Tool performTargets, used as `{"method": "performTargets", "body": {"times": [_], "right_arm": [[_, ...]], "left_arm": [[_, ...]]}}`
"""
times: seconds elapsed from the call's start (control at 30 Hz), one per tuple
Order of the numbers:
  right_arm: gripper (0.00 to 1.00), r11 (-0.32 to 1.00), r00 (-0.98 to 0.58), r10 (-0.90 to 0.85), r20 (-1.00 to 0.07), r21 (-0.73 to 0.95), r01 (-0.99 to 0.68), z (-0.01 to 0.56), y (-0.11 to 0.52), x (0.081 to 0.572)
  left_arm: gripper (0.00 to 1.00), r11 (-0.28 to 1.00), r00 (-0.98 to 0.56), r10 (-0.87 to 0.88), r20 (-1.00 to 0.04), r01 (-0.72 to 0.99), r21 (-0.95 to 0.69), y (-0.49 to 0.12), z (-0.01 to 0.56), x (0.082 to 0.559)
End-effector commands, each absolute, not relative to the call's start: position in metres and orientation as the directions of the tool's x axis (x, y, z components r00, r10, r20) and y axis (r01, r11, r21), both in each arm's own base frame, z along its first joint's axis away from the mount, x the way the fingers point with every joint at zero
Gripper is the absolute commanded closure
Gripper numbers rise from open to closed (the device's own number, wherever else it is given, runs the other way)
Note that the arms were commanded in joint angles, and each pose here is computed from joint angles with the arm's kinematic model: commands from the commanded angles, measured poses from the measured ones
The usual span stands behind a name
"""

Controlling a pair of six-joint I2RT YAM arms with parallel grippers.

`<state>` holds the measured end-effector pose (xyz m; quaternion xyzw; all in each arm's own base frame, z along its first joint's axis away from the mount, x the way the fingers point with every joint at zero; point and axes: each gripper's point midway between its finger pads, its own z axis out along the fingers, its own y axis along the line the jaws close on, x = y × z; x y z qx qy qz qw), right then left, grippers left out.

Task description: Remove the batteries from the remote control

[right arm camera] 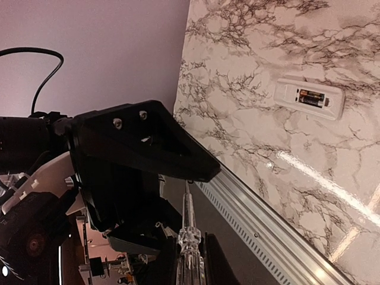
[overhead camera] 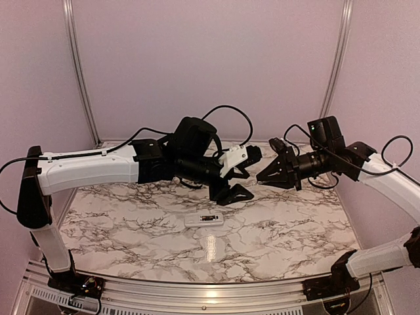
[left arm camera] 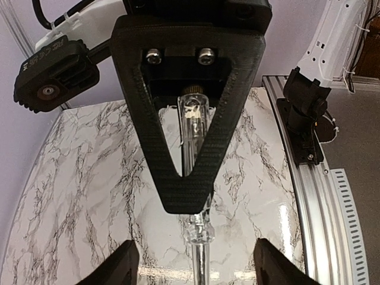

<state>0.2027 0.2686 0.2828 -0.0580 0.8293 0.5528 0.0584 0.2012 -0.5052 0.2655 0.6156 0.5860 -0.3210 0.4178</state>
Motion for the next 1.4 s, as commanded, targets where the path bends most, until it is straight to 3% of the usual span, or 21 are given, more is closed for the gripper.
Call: {"method": "performTargets", "body": {"times": [0.0,0.1,0.83,1.37], "right_arm": [[1.0,0.399,-0.974,-0.02,-0.224,0.892,-0.214,0.297,0.268,0.205],[1.0,0.428,-0.974,-0.01,-0.228,0.879,-0.21,0.291,0.265,0.207],[1.0,0.62,-0.974,0.032,-0.226,0.768,-0.158,0.247,0.245,0.221],[1.0,0.675,-0.973,0.045,-0.226,0.724,-0.137,0.237,0.236,0.224]], "left_arm": [[0.11,0.062,0.111,0.455,-0.884,0.986,0.155,-0.493,0.271,0.198],[0.01,0.091,0.109,0.46,-0.881,0.981,0.169,-0.479,0.27,0.198],[0.01,0.328,-0.134,0.585,-0.8,0.941,0.082,-0.368,0.176,0.193],[0.05,0.277,-0.162,0.707,-0.688,0.959,0.059,-0.349,0.104,0.218]]}}
